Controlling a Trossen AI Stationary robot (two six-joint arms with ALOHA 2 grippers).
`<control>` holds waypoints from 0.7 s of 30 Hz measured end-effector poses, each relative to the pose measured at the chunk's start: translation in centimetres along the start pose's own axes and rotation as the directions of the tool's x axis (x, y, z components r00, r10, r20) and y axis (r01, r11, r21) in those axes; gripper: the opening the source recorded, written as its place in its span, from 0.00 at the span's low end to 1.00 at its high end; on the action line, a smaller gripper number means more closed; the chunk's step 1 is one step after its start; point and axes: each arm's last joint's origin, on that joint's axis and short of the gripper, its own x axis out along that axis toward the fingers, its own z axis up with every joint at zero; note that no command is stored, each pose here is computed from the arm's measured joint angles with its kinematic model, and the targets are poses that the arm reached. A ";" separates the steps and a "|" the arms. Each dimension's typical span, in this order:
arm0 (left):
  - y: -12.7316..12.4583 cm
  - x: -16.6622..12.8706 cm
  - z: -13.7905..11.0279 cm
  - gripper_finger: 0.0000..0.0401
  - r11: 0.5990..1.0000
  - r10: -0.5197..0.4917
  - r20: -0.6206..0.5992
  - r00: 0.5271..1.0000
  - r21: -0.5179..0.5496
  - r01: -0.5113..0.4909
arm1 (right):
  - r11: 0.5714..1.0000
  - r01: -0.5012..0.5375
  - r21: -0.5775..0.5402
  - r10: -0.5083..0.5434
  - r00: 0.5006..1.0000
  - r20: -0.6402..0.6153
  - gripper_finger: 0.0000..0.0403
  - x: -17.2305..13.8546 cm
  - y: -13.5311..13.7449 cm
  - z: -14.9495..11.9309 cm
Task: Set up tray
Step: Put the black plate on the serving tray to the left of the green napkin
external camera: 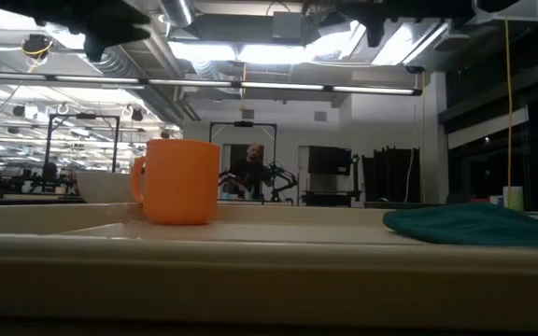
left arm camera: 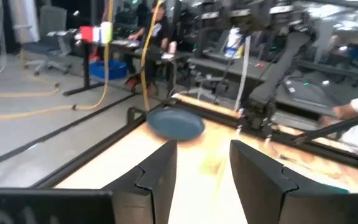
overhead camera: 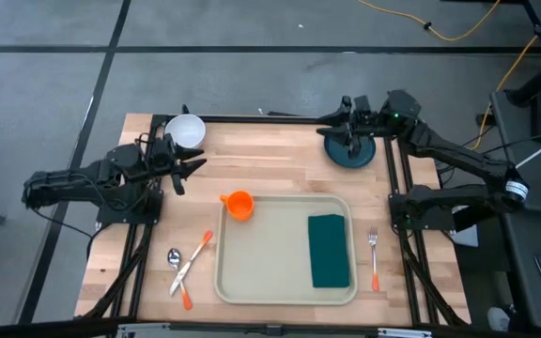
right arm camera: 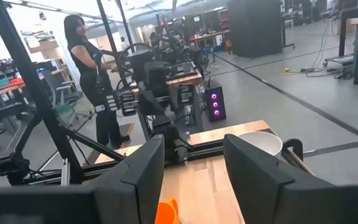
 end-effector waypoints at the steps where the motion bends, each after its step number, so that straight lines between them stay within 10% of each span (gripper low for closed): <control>1: 0.2 0.0 0.0 0.36 1.000 0.011 -0.007 1.000 -0.007 -0.011 | 1.000 0.001 0.003 -0.001 1.000 -0.004 0.43 0.2 0.0 -0.1; 21: 1.4 0.1 0.1 0.36 0.963 0.225 0.031 0.974 -0.160 -0.218 | 0.999 -0.015 0.046 0.017 0.999 -0.039 0.43 0.9 -0.2 -0.8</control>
